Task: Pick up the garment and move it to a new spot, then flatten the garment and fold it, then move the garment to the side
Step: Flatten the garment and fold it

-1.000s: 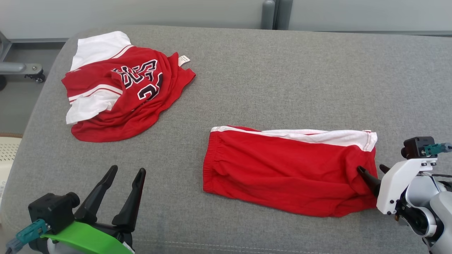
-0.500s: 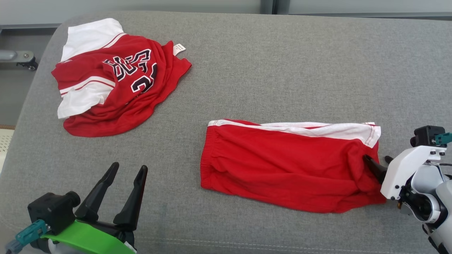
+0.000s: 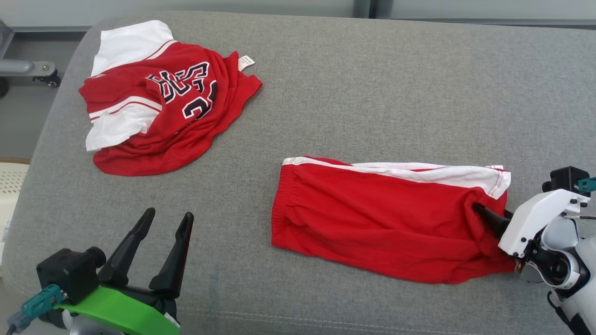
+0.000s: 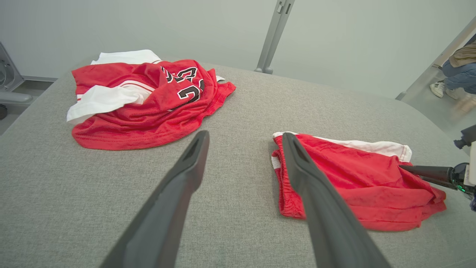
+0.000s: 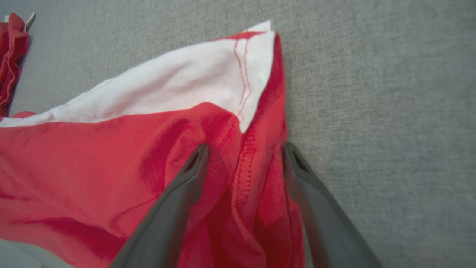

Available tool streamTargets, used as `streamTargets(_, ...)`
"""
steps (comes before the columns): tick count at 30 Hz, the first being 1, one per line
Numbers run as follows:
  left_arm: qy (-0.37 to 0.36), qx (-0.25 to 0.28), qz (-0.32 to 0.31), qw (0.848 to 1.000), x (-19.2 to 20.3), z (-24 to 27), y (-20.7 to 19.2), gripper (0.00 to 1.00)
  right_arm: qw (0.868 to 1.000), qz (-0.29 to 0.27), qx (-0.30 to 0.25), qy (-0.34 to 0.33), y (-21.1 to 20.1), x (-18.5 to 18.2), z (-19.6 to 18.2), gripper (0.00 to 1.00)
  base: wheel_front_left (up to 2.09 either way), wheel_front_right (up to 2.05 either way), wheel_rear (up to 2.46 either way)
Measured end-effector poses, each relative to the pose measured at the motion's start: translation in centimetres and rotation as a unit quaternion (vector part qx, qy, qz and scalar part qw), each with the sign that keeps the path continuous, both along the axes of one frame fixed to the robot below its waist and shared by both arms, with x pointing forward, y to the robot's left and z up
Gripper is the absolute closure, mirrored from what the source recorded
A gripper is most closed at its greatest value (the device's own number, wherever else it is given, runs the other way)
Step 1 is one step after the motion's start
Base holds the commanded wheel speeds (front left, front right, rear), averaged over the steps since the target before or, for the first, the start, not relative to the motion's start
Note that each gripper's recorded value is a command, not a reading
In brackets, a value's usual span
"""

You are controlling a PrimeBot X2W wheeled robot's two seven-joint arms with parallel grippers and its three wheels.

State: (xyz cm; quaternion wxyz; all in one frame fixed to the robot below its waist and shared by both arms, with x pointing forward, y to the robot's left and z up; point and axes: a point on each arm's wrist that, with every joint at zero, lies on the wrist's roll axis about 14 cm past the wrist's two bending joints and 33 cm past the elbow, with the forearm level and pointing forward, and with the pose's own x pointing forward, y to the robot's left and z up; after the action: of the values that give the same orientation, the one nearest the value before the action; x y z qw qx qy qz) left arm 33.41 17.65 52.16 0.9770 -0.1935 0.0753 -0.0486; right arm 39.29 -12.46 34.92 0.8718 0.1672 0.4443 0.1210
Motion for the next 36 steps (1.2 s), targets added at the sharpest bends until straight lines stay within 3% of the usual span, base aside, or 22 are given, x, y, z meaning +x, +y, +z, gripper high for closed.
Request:
streamTargets(10,-0.013,0.003,0.021,1.0,-0.2,0.6,1.0,0.0,0.994,-0.004,0.103,0.029,4.0,-0.8,0.7,1.0,0.0,0.0,0.0)
streamTargets(13,-0.024,0.009,0.031,0.999,-0.2,1.0,1.7,0.0,0.994,-0.008,0.108,0.028,3.6,-0.7,1.0,1.0,0.0,0.0,0.0)
streamTargets(23,-0.028,0.014,0.044,0.999,-0.6,0.3,2.3,0.0,0.996,-0.063,0.06,-0.001,-3.1,0.4,2.3,1.0,0.0,0.0,0.0)
streamTargets(36,-0.031,-0.002,0.034,0.999,-1.0,-0.3,1.0,0.0,0.99,-0.142,0.005,-0.017,-12.6,-1.2,4.7,1.0,0.0,0.0,0.0)
